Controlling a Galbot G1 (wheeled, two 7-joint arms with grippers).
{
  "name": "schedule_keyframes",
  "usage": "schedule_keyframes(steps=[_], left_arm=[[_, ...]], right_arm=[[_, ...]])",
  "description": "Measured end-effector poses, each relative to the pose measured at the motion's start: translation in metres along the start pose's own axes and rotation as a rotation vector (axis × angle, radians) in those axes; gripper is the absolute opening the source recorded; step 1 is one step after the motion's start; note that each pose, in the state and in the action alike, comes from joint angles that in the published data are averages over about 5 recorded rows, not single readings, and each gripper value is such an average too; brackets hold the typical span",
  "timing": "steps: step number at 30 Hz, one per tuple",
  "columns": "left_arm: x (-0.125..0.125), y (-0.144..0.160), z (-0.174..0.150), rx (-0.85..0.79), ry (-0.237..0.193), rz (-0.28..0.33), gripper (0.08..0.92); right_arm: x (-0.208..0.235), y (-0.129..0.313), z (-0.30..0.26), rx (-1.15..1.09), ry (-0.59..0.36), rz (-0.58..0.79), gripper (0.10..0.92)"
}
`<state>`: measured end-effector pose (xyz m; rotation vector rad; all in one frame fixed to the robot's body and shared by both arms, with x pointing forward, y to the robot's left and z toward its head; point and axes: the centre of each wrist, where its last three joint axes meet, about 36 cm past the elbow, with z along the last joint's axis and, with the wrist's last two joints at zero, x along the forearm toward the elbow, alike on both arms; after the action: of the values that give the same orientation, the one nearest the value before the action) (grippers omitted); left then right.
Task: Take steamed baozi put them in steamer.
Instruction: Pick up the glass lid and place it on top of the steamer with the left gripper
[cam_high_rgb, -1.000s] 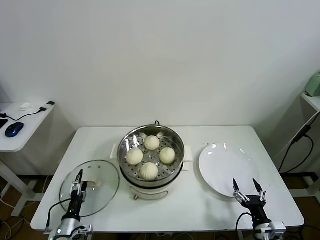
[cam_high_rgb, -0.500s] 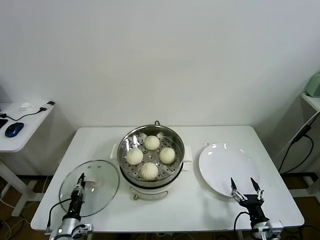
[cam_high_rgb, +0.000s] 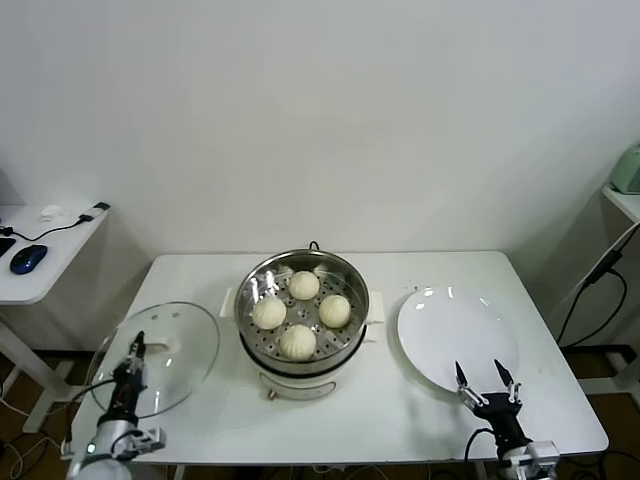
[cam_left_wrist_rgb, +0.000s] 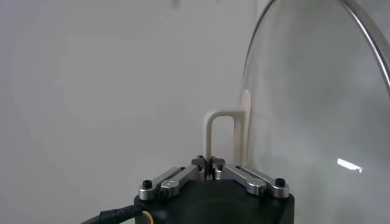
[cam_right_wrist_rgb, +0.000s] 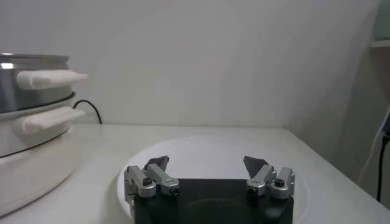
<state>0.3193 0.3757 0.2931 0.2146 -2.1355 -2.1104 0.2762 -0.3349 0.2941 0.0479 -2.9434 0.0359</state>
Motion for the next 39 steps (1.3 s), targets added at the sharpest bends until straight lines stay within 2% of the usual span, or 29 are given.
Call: schedule_keyframes(steps=[7,10,14,24,39], left_arm=[[-0.018,0.081,0.001,0.04,0.037,-0.026,0.135],[-0.02,0.11,-0.013,0.058,0.034,-0.034,0.135],[-0.019,0.135,-0.045,0.074,0.008,-0.035,0.135],[-0.005,0.154,-0.143,0.102,-0.068,-0.003,0.135],[0.008,0.155,-0.26,0.12,-0.136,0.005,0.135]], right_arm=[[-0.005,0.001,0.004,0.023,0.018,-0.003,0.823],[-0.007,0.001,0.006,0.037,0.025,-0.009,0.823],[-0.009,0.003,0.007,0.055,0.029,-0.017,0.823],[-0.009,0.006,0.01,0.076,0.033,-0.025,0.823],[0.002,0.006,0.027,0.071,0.05,-0.021,0.823]])
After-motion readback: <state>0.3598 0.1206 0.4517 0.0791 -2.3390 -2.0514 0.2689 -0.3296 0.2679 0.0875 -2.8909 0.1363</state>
